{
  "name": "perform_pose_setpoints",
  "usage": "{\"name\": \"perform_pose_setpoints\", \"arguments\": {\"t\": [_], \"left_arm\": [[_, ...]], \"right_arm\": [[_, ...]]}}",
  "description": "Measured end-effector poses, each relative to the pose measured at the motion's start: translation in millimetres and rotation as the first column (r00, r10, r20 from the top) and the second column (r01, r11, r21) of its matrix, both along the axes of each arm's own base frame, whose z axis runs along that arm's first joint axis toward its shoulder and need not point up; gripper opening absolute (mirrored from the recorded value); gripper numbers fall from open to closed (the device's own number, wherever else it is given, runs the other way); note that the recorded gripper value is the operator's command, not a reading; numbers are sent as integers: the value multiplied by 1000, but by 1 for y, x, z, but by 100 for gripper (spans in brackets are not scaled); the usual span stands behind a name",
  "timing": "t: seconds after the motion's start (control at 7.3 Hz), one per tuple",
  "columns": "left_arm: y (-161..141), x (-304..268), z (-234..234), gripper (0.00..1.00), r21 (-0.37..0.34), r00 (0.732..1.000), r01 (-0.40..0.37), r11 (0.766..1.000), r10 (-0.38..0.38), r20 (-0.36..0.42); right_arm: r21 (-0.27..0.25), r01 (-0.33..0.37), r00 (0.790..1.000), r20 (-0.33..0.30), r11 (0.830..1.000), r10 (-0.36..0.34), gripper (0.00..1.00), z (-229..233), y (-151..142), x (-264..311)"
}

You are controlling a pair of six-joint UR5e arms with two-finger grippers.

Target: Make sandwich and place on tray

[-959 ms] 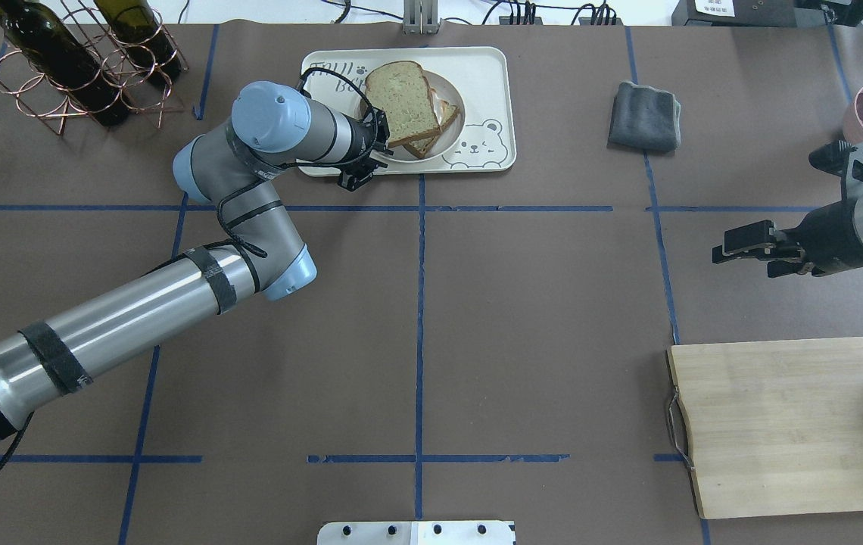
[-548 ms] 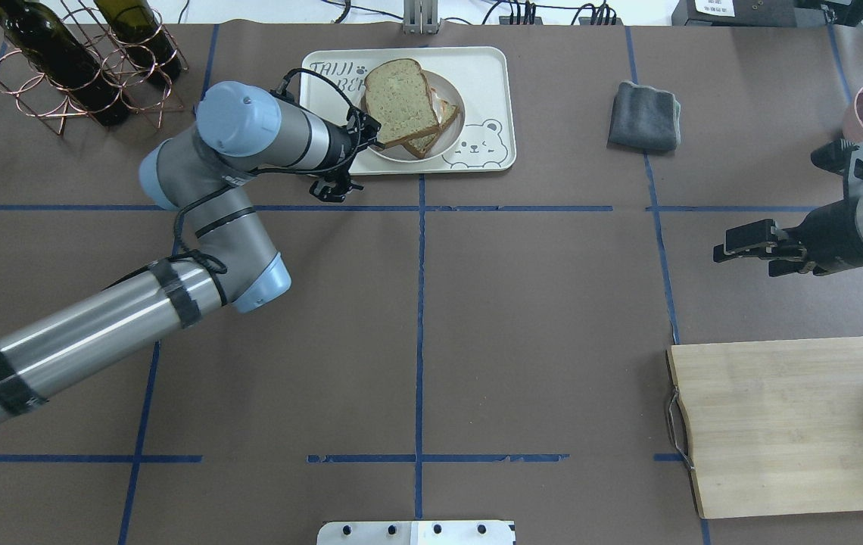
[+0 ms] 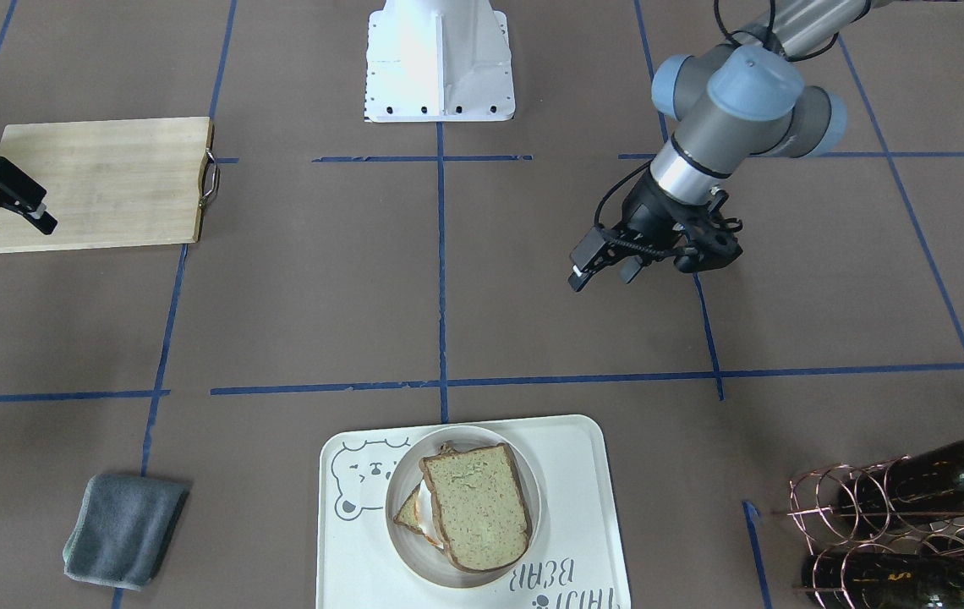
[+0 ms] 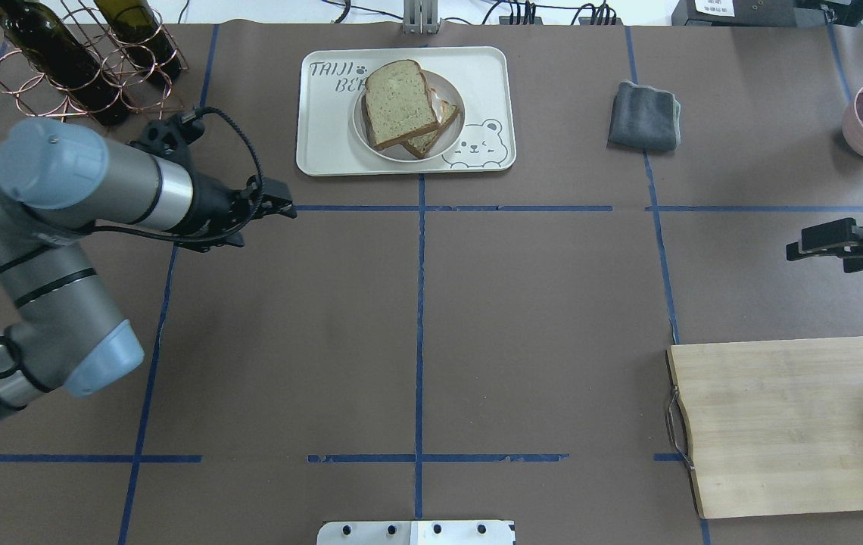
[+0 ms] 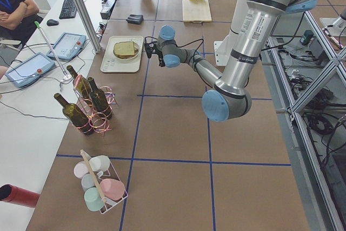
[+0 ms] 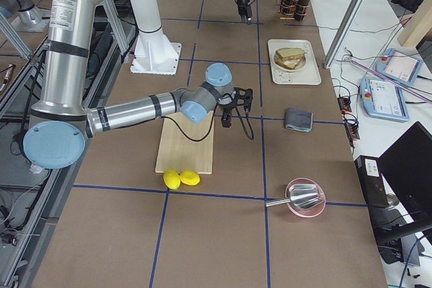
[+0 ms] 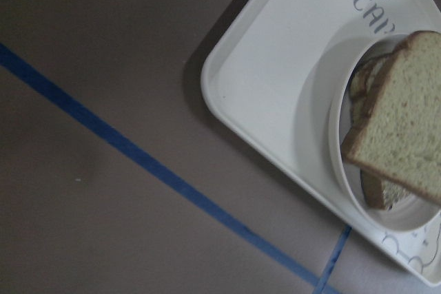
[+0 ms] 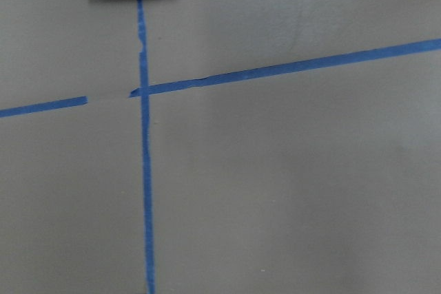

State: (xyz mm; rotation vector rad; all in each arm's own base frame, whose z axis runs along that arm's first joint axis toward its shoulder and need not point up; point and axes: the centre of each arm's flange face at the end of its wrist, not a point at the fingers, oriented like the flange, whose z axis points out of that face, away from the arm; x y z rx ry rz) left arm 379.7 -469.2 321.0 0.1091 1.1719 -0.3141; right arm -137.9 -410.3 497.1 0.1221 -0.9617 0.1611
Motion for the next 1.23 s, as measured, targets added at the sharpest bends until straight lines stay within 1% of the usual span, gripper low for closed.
{"name": "perform_pose_setpoints", "arguments": {"t": [0.14, 0.27, 0.41, 0.55, 0.68, 0.82, 0.96, 1.1, 1.23], "left_arm": [[5, -49, 30, 100, 132, 996, -64, 989, 55, 77], [1, -105, 64, 100, 251, 982, -128, 959, 88, 167], [-2, -163, 99, 100, 349, 960, -196, 916, 106, 260], [-5, -214, 131, 100, 404, 930, -263, 876, 119, 348], [-9, -259, 156, 100, 409, 893, -332, 850, 143, 427], [-15, -304, 175, 100, 368, 854, -396, 841, 190, 484], [-19, -344, 188, 100, 305, 830, -432, 849, 241, 503], [-17, -371, 199, 100, 237, 819, -447, 863, 288, 497], [-12, -385, 208, 100, 180, 815, -453, 873, 324, 481]], "right_arm": [[35, 35, 998, -62, 999, -33, 100, 17, 0, 27], [70, 87, 988, -132, 994, -77, 100, 33, -2, 57], [93, 150, 971, -199, 984, -129, 100, 48, -4, 90], [98, 218, 950, -251, 971, -188, 100, 62, -2, 121], [88, 279, 928, -280, 956, -245, 100, 72, 1, 145], [68, 320, 913, -290, 945, -288, 100, 77, 6, 161], [45, 336, 909, -278, 941, -311, 100, 81, 10, 169], [31, 342, 913, -246, 939, -324, 100, 84, 14, 171], [25, 342, 919, -216, 939, -329, 100, 86, 18, 171]]}}
